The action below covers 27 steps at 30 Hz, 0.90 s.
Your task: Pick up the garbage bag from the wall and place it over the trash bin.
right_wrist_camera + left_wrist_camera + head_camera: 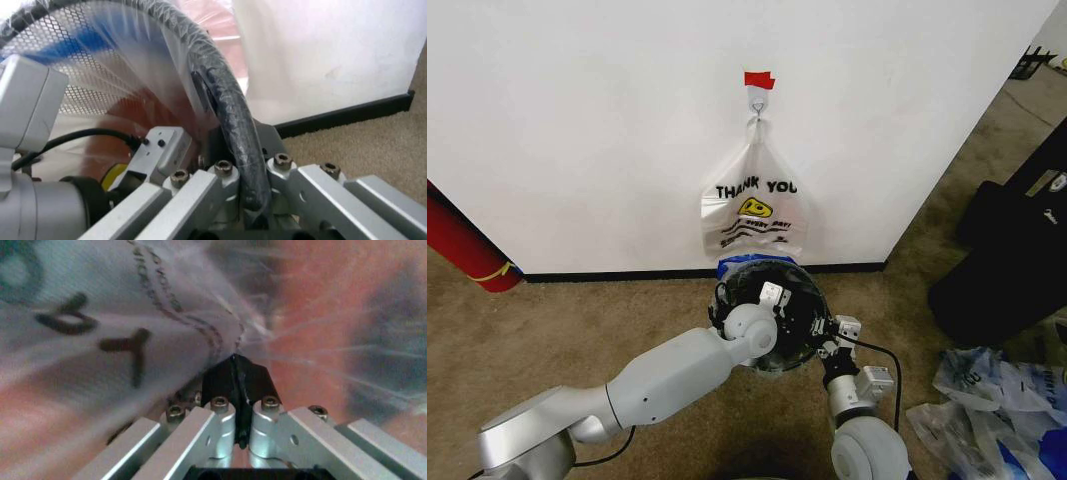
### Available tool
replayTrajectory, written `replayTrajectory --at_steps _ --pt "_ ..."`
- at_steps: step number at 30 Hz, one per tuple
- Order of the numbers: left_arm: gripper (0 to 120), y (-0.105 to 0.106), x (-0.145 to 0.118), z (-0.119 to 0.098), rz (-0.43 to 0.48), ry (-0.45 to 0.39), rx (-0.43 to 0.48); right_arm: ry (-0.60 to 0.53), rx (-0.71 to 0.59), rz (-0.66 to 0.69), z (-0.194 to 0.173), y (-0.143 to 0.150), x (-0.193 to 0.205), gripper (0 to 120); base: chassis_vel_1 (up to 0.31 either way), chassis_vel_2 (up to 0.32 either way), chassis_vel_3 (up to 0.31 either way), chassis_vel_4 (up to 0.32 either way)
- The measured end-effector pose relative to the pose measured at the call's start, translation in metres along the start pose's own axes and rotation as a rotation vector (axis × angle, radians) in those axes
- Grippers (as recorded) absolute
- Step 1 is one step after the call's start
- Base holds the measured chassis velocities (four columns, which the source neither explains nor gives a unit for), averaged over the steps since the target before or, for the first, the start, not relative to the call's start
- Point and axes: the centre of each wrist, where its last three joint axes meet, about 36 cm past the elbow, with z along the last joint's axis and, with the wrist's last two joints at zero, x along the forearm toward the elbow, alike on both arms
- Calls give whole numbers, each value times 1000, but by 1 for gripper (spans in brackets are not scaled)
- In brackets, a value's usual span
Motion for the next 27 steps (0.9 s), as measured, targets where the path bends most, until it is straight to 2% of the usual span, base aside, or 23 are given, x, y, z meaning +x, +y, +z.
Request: replayTrajectory --at_steps 7,11,12,16,20,26,27 --pt "0 -2 10 7 19 -4 -3 1 -3 2 0 1 0 0 0 0 0 0" --pt "0 -5 43 -1 60 -66 -10 6 -12 27 2 -3 -5 0 0 0 0 0" --pt "0 -5 43 -1 60 -66 -10 6 -12 27 2 -3 -5 0 0 0 0 0" --pt "0 -12 80 -10 110 -103 -24 12 -30 55 8 -4 -11 0 0 0 0 0" --pt "0 -9 91 -6 116 -102 -35 13 -35 62 8 -5 -11 0 0 0 0 0" --pt "0 2 133 10 178 -127 8 62 -125 68 1 -18 -10 0 0 0 0 0" --pt "0 2 133 10 178 -127 8 62 -125 68 1 -18 -10 0 0 0 0 0"
